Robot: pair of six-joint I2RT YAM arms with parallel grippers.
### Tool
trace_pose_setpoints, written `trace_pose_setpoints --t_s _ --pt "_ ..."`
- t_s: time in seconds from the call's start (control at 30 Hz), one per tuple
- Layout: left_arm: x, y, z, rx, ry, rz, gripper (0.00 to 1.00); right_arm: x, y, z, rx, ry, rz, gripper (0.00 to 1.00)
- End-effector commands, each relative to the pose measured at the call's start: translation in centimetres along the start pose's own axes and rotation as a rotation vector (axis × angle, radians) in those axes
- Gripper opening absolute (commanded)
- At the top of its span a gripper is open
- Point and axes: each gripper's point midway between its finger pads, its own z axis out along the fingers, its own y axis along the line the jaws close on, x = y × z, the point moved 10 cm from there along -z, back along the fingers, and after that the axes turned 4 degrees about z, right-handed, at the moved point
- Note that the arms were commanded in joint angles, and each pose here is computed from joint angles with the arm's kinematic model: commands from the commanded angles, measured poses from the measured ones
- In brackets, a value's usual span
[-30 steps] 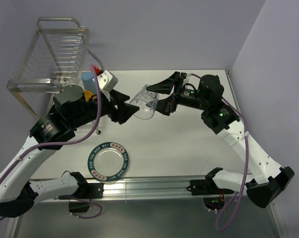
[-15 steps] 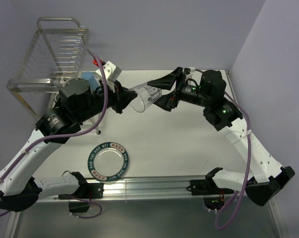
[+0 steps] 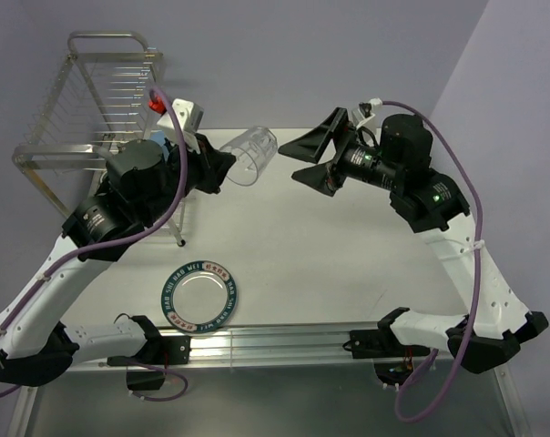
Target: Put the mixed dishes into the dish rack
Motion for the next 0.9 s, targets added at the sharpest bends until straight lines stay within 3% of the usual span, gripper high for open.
trace_pose_setpoints --t_s 0.0,0.2,0.23,0.33,0.37,0.4,0.87 --pt "-2.7 0.3 -0.5 -0.100 -0.090 -0.067 0.00 -0.8 0.6 -1.1 0.071 -0.105 -0.214 1.00" --pt "-2.6 0.0 2.2 -0.183 0.019 -0.047 0.00 0.1 3.2 -1.0 0.161 -0.124 -0.472 0.92" --pt "-2.5 -0.1 2.8 -0.191 0.044 -0.042 0.00 0.7 3.6 -0.6 0.175 -0.129 -0.505 0.83" --pt "-1.7 -0.3 4.0 -0.206 0.112 -0.025 0.00 1.2 3.9 0.5 0.218 -0.138 -0.599 0.72" --pt "-2.0 -0.4 4.0 -0.209 0.113 -0.031 0.00 2.0 4.1 0.8 0.209 -0.134 -0.652 0.59" --pt "-1.8 -0.5 4.2 -0.210 0.127 -0.031 0.00 2.3 4.0 1.2 0.217 -0.137 -0.676 0.56" --pt "-0.6 -0.8 3.9 -0.225 0.202 -0.033 0.00 3.9 1.7 3.5 0.521 -0.267 -0.963 0.56"
